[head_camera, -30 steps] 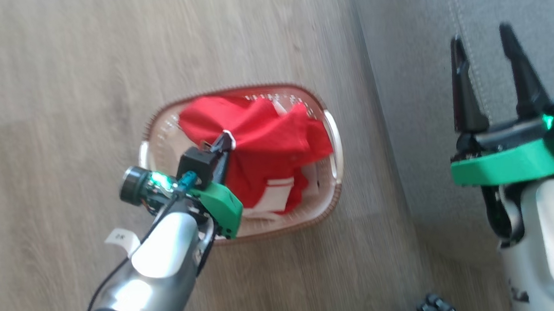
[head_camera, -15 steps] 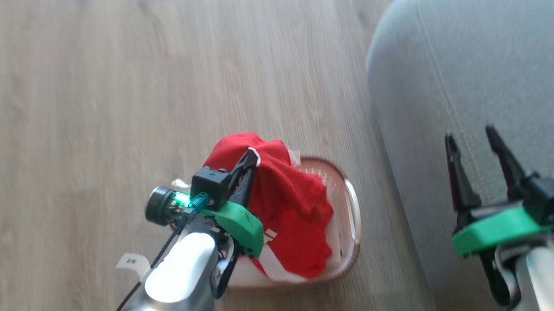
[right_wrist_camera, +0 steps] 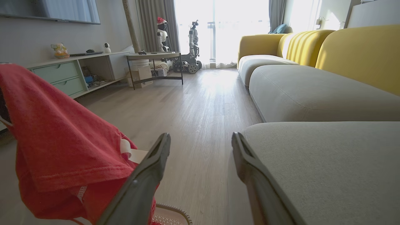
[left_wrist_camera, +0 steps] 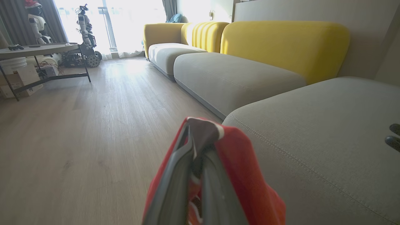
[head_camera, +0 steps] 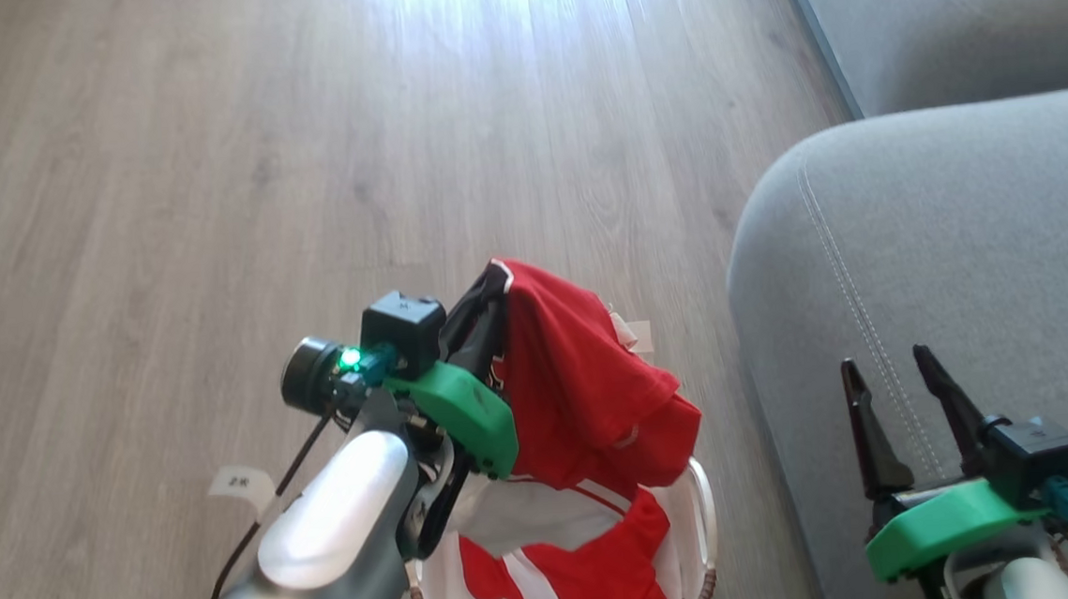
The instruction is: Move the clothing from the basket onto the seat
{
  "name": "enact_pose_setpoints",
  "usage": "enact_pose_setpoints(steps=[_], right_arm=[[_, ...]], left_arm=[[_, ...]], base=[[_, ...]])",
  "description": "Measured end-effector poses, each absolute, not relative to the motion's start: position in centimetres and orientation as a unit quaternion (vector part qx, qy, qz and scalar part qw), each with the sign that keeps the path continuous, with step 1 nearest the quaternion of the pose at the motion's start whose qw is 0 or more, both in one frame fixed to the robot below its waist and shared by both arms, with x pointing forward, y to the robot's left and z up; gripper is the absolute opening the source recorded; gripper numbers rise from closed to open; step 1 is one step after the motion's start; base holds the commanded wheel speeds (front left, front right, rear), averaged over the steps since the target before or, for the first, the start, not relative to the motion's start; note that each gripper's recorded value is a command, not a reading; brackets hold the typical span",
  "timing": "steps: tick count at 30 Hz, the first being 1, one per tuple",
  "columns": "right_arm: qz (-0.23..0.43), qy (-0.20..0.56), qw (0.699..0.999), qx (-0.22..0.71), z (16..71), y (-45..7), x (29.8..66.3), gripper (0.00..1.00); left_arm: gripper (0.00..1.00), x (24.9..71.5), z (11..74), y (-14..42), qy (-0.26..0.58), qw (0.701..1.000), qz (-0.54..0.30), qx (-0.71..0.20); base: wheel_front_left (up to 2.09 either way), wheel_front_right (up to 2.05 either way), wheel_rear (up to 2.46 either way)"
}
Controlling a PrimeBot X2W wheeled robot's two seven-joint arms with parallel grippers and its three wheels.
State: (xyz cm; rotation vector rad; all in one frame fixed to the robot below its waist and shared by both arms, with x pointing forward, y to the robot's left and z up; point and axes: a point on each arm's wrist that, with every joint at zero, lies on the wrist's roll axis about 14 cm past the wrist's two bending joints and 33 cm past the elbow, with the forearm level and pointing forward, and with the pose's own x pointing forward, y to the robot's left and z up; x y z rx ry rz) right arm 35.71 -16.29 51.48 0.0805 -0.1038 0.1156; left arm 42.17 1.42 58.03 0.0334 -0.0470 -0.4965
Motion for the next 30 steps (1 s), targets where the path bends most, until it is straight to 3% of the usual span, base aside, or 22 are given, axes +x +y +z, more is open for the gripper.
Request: enact_pose_setpoints(steps=[10, 24, 30], right_arm=[[0.12, -0.031, 0.992, 0.03, 50.3, -12.2, 35.0, 1.0], [0.266, -0.038, 0.963, -0.037, 51.1, -3.0, 36.1, 1.0], [0.293, -0.042, 0.953, -0.068, 51.4, -1.5, 36.8, 1.0]], left_arm=[[0.0, 41.5, 64.3, 1.5, -0.085, 0.966, -0.242, 0.007], [0.0, 41.7, 66.1, 1.6, -0.098, 0.965, -0.242, 0.009], [0.0, 41.6, 66.3, 1.5, -0.101, 0.965, -0.243, 0.01]], base=[[0.0, 0.0, 0.0], [0.0, 0.0, 0.0], [0.0, 0.0, 0.0]])
